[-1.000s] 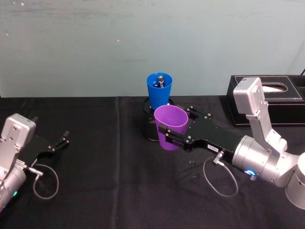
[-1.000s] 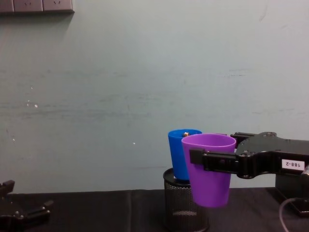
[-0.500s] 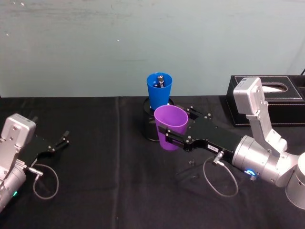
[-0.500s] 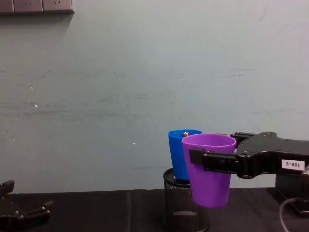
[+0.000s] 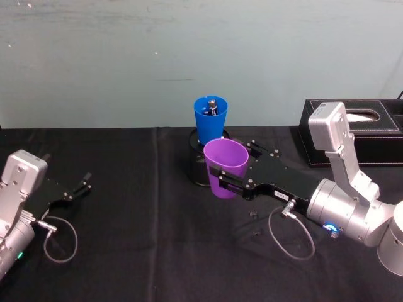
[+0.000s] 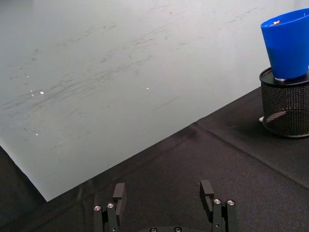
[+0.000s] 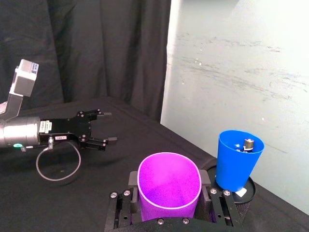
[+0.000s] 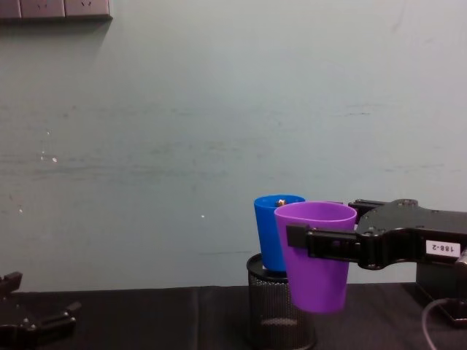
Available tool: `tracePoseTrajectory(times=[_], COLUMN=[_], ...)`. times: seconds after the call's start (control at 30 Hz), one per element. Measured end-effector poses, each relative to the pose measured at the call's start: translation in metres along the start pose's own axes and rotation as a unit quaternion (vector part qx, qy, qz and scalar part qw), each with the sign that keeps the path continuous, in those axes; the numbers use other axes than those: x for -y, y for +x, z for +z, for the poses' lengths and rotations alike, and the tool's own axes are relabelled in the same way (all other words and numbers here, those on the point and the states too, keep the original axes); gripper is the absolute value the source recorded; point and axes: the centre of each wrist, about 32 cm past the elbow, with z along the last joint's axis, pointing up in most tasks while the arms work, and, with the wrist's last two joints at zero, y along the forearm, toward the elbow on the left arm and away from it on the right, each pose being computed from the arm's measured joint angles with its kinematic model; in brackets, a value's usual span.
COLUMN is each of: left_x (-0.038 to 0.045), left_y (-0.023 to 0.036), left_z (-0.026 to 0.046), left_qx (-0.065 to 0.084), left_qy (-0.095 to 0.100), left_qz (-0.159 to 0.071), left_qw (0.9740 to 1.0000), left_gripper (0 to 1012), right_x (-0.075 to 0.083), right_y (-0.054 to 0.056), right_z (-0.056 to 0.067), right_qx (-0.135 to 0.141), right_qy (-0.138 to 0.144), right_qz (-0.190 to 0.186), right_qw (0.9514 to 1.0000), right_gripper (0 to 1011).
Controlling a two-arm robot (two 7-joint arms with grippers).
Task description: Pick up one cup with a gripper and tap it against the other cup.
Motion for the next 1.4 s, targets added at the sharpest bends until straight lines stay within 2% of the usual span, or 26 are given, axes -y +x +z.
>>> tracePoseTrajectory(times=[1.4], left_x=[0.0], left_y=[0.0], left_z=[0.0], left_qx=[0.0], left_qy=[0.0], left_qz=[0.0], left_qw=[1.0], left_gripper=[1000], right_x=[0.0], right_y=[0.0], right_z=[0.0], right_qx=[0.0], right_qy=[0.0], right_qz=[0.0], right_qw=[1.0], right_gripper=[726])
